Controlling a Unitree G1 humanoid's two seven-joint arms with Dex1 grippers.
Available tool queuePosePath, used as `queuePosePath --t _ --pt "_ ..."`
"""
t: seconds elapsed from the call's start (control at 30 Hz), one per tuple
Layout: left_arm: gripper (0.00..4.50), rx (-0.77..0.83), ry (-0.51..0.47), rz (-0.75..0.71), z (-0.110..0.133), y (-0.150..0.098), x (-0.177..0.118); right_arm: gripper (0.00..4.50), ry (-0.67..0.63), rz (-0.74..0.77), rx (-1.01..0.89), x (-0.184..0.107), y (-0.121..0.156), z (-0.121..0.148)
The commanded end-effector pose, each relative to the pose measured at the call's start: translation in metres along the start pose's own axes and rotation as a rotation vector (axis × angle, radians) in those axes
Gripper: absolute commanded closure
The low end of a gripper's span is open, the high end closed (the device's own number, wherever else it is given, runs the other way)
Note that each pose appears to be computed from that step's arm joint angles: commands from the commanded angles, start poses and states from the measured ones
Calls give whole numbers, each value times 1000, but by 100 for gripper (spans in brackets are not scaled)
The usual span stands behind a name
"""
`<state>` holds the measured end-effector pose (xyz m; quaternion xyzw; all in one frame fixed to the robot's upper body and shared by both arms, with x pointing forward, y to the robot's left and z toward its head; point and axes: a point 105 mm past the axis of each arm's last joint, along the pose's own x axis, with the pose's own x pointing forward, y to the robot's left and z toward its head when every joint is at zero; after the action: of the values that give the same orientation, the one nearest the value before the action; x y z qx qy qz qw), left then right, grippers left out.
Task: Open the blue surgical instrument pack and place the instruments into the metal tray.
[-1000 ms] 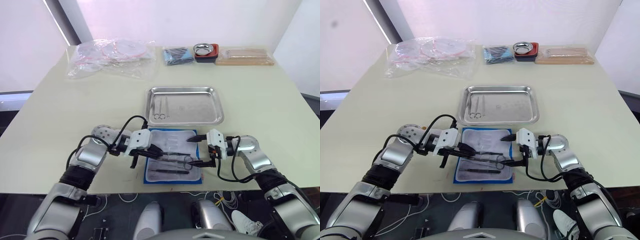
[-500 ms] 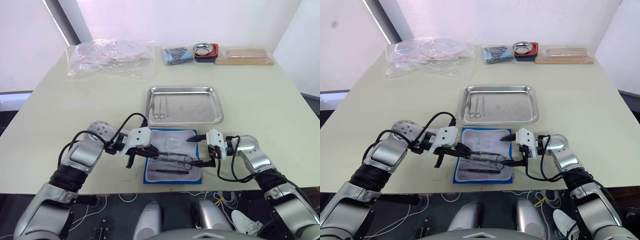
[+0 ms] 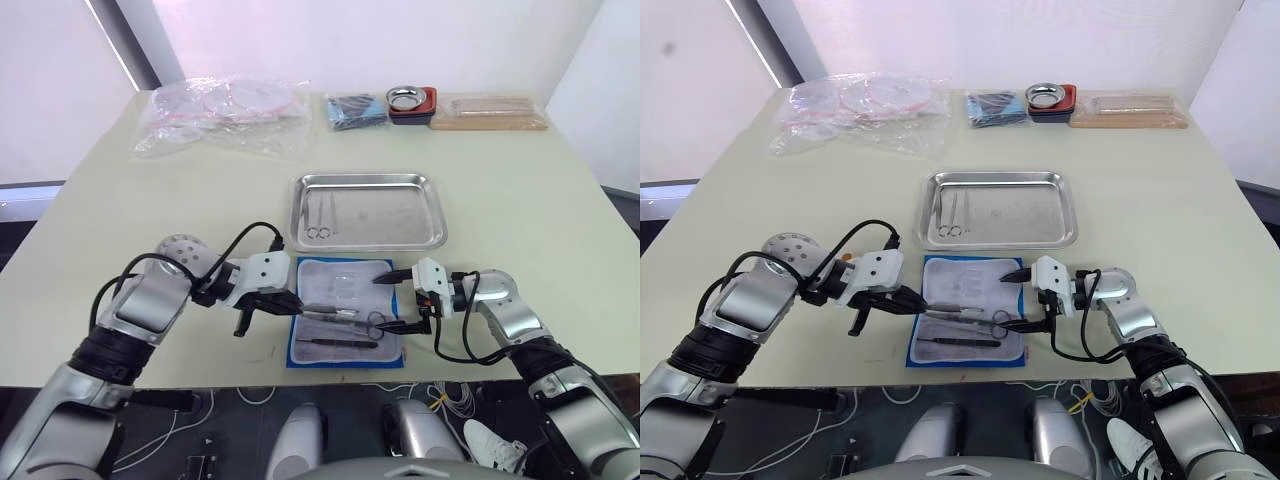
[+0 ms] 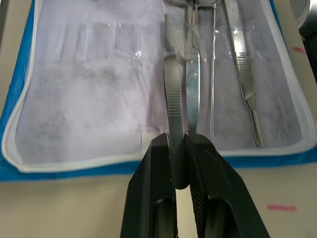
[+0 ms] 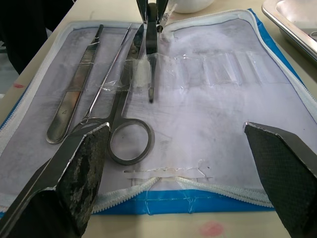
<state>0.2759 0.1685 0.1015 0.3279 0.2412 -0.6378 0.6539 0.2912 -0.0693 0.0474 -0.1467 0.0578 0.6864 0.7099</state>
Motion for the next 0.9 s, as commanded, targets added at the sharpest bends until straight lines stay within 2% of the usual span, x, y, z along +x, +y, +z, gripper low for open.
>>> queuePosePath --t 0.03,0.67,0.9 --pt "448 36 8 24 8 2 -18 0 216 63 153 0 29 -59" --pt "448 -8 100 34 3 -9 -62 0 214 70 149 3 28 -59" --pt "448 -35 50 100 16 -5 -78 0 214 71 148 3 28 -59"
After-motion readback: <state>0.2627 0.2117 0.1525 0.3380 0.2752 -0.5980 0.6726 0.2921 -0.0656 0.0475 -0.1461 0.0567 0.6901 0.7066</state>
